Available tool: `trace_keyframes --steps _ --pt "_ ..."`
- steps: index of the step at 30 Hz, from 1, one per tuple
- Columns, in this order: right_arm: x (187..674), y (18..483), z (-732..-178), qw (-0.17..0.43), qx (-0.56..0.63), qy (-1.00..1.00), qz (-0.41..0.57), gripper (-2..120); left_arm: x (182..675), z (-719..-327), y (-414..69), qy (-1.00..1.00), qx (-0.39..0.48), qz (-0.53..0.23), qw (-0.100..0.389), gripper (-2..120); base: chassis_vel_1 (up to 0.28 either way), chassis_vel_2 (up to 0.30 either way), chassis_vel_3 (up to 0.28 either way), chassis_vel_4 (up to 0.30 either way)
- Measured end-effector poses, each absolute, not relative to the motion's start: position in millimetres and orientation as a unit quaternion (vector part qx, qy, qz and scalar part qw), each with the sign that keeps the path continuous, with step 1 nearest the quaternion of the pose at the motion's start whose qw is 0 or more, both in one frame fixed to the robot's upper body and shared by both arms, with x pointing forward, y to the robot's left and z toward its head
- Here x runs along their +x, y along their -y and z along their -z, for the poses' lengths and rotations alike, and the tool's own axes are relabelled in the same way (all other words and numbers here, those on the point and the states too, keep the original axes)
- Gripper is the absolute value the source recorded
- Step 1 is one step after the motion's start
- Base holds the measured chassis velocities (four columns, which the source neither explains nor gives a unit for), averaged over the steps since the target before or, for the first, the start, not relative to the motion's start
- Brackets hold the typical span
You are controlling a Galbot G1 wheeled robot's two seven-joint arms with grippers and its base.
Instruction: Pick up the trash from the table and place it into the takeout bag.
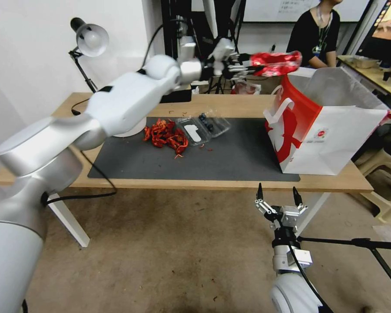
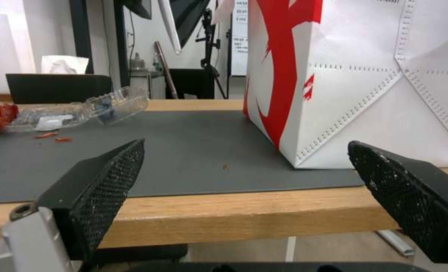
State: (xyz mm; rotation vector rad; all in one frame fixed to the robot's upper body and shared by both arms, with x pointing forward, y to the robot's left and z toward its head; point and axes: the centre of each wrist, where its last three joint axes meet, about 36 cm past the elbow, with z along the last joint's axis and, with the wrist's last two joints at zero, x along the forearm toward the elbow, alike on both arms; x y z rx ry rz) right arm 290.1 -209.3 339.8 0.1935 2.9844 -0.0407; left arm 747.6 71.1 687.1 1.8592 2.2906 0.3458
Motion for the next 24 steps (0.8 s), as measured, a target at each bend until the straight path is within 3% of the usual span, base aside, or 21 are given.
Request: trace_keyframes --steps 2,9,24 --pt "290.2 208.3 -339.6 0.075 0.066 -0.995 0.012 100 745.8 -692.9 -34.0 -0.756 0.637 -0.119 0.089 45 0.000 0.000 0.000 0.000" --pt "292.0 207.3 -341.3 0.078 0.068 -0.995 0.008 100 742.3 -689.1 14.7 -0.741 0.654 -0.130 0.086 45 0.000 0.000 0.000 0.000" --pt "291.4 209.3 -340.0 0.076 0.070 -0.995 0.010 100 752.9 -664.7 4.4 -0.752 0.639 -0.142 0.075 45 0.000 0.000 0.000 0.000"
